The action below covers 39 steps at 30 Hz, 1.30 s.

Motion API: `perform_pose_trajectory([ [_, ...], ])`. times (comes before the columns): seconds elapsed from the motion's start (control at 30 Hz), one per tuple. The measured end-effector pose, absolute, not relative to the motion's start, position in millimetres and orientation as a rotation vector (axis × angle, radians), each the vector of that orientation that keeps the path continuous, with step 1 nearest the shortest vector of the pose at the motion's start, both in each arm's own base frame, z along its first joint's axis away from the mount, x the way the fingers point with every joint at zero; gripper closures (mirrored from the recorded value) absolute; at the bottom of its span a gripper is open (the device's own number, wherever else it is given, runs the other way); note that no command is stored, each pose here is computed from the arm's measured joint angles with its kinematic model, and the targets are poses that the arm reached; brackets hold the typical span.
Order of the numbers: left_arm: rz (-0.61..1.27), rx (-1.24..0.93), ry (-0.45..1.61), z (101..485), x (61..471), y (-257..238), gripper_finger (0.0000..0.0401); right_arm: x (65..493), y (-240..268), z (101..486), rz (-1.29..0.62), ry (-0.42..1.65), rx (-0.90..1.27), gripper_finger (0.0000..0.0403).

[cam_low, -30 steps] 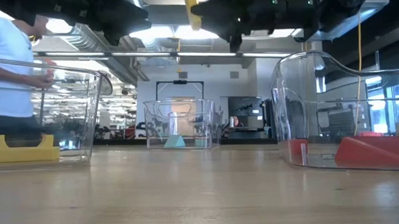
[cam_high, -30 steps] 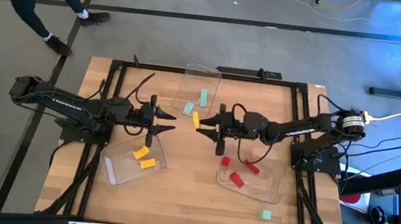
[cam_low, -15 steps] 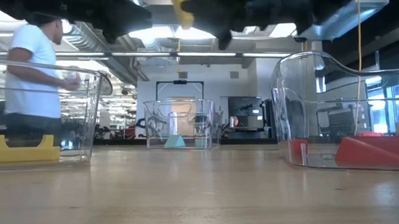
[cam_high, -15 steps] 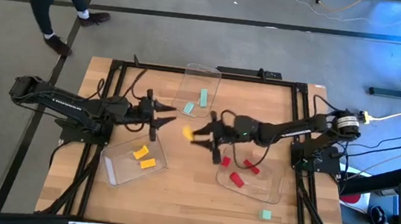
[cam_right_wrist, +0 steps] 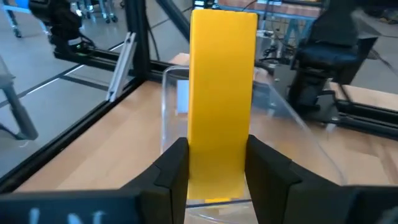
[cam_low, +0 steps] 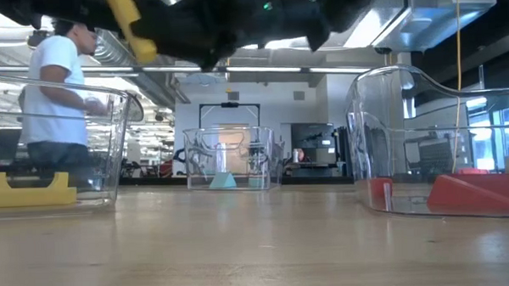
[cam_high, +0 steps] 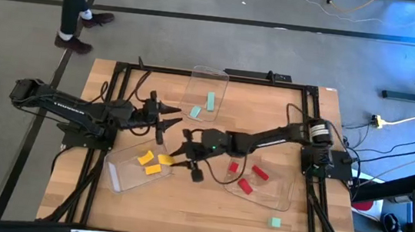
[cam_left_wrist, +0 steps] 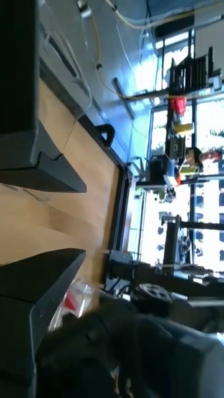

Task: Sort & place blocks by color
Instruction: Put the yellow block into the bottom left transparent bin, then put the blue block into the top transparent bin

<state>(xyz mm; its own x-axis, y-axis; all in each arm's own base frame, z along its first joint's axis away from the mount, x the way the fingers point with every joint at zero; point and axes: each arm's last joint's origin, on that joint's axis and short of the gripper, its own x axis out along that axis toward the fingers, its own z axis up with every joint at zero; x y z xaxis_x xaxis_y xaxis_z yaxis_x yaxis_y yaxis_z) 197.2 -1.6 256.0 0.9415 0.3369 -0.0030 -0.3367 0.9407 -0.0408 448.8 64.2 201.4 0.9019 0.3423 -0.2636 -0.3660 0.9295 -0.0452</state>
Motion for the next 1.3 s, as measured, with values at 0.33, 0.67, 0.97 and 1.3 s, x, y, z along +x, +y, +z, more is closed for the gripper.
perform_pose_trajectory([
  [0.33,0.331,-0.04,0.001,255.6,197.3,-2.0,0.0252,474.4,68.5,174.6,0.386,0.279,-0.086,0.0219],
  [0.67,0.332,-0.037,0.013,254.5,197.3,-2.0,0.0252,473.1,69.3,181.9,0.392,0.32,-0.087,0.0149],
  [0.97,0.309,0.002,0.03,258.4,187.8,-5.7,0.0252,425.7,61.0,234.1,0.349,0.539,-0.147,0.0163],
  [1.3,0.264,-0.015,0.002,265.8,175.6,-12.5,0.0252,309.4,38.8,256.4,0.004,0.296,-0.125,0.0176],
])
